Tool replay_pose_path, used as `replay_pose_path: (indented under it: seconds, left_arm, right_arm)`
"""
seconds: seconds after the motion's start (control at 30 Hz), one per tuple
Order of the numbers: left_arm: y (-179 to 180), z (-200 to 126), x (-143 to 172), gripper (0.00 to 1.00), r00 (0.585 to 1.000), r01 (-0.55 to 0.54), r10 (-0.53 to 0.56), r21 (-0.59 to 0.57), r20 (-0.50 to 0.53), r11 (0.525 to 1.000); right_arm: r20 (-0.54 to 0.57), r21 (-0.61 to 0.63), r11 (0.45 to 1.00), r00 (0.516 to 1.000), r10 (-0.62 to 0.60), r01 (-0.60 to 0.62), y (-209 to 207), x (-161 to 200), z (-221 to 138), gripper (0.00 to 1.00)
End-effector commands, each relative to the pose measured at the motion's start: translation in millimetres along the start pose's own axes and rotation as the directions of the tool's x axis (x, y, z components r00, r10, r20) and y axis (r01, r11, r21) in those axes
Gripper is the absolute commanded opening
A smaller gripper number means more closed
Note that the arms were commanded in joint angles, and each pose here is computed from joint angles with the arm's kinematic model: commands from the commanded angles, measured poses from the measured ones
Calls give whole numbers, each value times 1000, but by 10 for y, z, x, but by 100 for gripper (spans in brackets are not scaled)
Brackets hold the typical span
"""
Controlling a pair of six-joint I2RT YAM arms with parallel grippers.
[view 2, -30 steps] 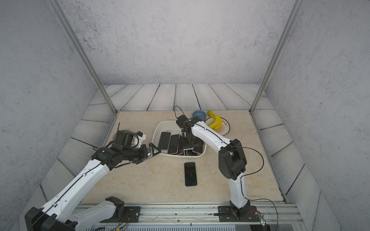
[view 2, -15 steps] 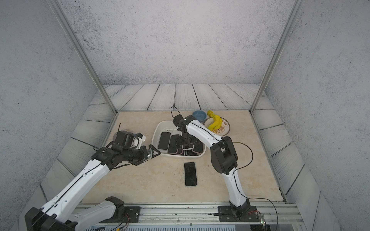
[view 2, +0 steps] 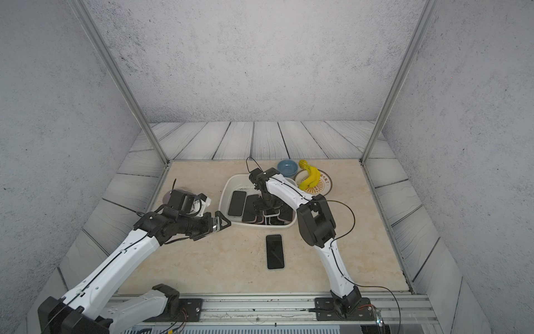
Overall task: Take the phone out of the storage box
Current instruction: Pick up the phone from the storage box.
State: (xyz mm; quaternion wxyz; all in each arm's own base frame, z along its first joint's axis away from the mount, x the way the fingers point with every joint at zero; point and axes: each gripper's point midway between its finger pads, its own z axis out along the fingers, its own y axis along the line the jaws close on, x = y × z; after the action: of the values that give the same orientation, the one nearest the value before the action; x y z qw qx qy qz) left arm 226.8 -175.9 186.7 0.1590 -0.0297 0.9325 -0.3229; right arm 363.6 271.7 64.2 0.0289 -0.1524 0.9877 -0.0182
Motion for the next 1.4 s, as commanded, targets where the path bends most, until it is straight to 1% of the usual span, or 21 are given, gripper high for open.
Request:
replay_pose_path:
  seconds: [0.0,0.07,0.13,0.23,0.33,0.43,0.67,0.8,0.93,1.03,1.17,1.37]
  left_arm:
    - [13,-32,-32,99,1000,-17,17,-16,8,1000]
    - [20,-33,-27,99,1000,-19,19,-19,7,1000]
    - [27,-37,-28,99,1000,-16,17,-22,8,1000]
    - [35,-34,-21,99,1000,-13,13,-23,7,1000]
    - [38,-25,-22,99,1000,-6,6,-20,7,1000]
    - [40,-13,-29,99,1000,3,-3,-17,8,1000]
    - [-1,45,-82,98,1000,23,-24,10,8,1000]
    - [-61,117,-152,99,998,58,-58,55,10,997]
    - [-145,272,-236,99,994,105,-105,126,-3,986]
    - [-185,431,-294,99,988,154,-150,169,-35,974]
    - [-259,649,-379,99,980,192,-176,217,-94,957]
    - [-399,871,-596,99,969,240,-215,287,-118,927]
  right_arm:
    - [-18,34,999,1000,-2,2,-76,2,39,96]
    - [-25,41,999,1000,2,-1,-92,4,72,91]
    - [-33,44,999,999,11,-9,-107,10,85,82]
    - [-31,44,999,999,13,-11,-125,10,72,72]
    - [-7,43,999,1000,12,-12,-135,-4,-9,70]
    - [26,33,999,1000,13,-14,-156,-31,-153,65]
    - [133,-38,999,991,18,-13,-189,-58,-657,63]
    - [170,-86,996,985,6,9,-186,40,-857,61]
    - [177,-115,993,984,-7,28,-186,165,-917,59]
    - [166,-130,991,986,-14,36,-196,267,-878,59]
    - [132,-142,989,991,-18,37,-202,390,-796,57]
    - [146,-192,981,989,-11,39,-167,509,-824,56]
